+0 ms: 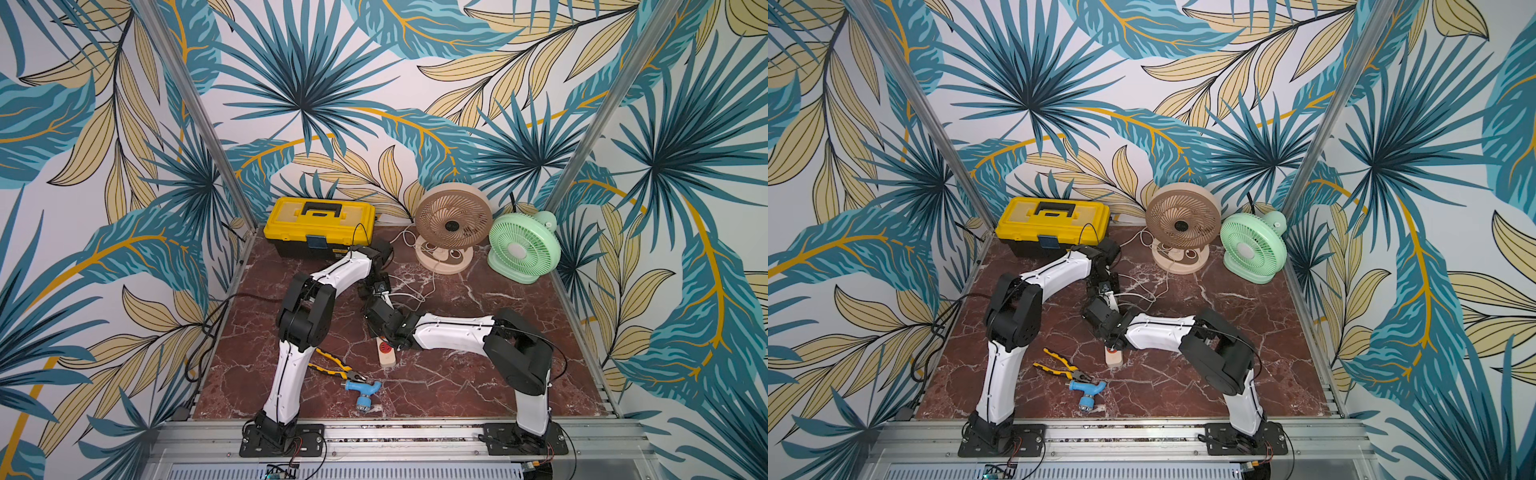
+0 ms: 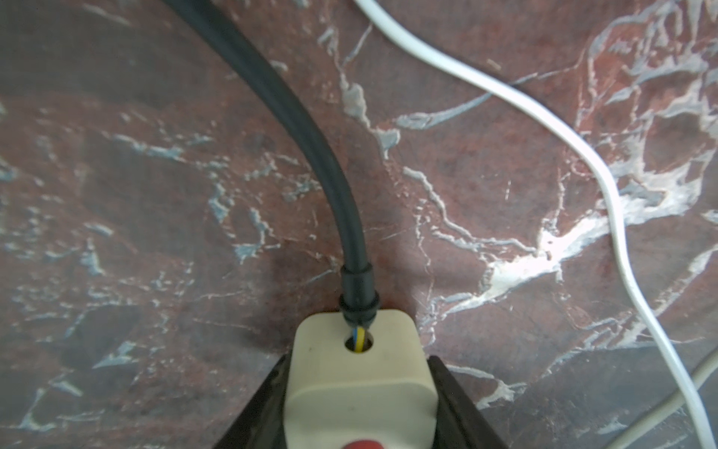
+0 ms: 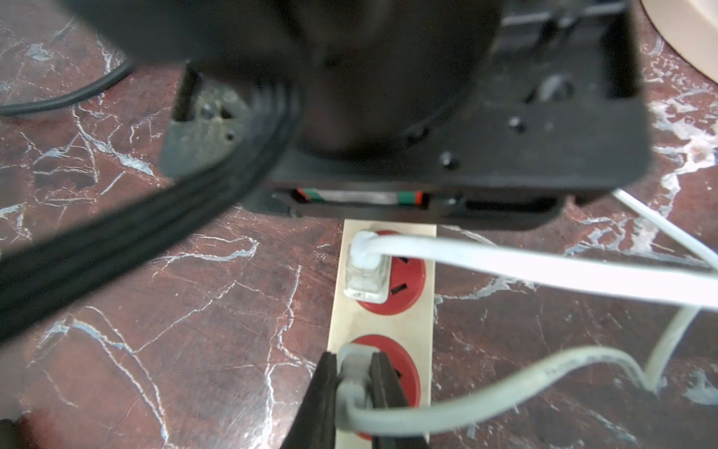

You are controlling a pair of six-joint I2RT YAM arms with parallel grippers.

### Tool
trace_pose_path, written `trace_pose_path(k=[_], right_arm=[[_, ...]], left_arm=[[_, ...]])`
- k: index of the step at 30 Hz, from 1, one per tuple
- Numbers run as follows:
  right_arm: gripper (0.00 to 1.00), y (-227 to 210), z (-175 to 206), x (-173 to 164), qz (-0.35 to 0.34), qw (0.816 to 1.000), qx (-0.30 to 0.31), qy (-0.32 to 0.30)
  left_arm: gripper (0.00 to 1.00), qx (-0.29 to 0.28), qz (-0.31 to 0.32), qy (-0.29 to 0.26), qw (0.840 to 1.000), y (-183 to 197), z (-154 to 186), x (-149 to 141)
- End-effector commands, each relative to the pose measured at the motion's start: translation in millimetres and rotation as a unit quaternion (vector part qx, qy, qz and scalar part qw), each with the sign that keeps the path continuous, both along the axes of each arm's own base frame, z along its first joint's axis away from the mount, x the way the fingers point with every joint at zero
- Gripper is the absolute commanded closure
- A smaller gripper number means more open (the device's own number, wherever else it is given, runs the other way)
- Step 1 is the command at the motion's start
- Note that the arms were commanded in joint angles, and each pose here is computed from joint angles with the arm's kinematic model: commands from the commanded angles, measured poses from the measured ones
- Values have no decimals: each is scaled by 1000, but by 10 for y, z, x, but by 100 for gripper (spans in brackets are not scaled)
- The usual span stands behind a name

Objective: Unplug the desk fan from the power strip
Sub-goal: Remove the plug from the socket.

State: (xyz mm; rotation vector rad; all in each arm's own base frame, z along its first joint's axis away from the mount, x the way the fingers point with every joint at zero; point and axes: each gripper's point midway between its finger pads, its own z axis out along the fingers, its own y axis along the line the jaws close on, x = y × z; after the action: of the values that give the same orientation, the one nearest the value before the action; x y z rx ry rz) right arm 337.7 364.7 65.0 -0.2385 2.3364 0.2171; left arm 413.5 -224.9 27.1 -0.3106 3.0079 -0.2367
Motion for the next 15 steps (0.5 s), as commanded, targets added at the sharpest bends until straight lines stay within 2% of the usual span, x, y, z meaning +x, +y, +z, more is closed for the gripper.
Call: trace_pose_path(k=[1, 7, 15], right_arm=[[100, -128, -185, -48, 9, 999, -31, 9], [100, -109, -125, -28, 25, 999, -39, -4], [100, 10, -118, -42, 26, 997, -70, -9]], left_arm=[[100, 44, 1, 119, 992, 269, -686, -441], [100, 35, -9, 116, 993, 237, -692, -430], [100, 65, 2, 116, 991, 320, -696, -455]])
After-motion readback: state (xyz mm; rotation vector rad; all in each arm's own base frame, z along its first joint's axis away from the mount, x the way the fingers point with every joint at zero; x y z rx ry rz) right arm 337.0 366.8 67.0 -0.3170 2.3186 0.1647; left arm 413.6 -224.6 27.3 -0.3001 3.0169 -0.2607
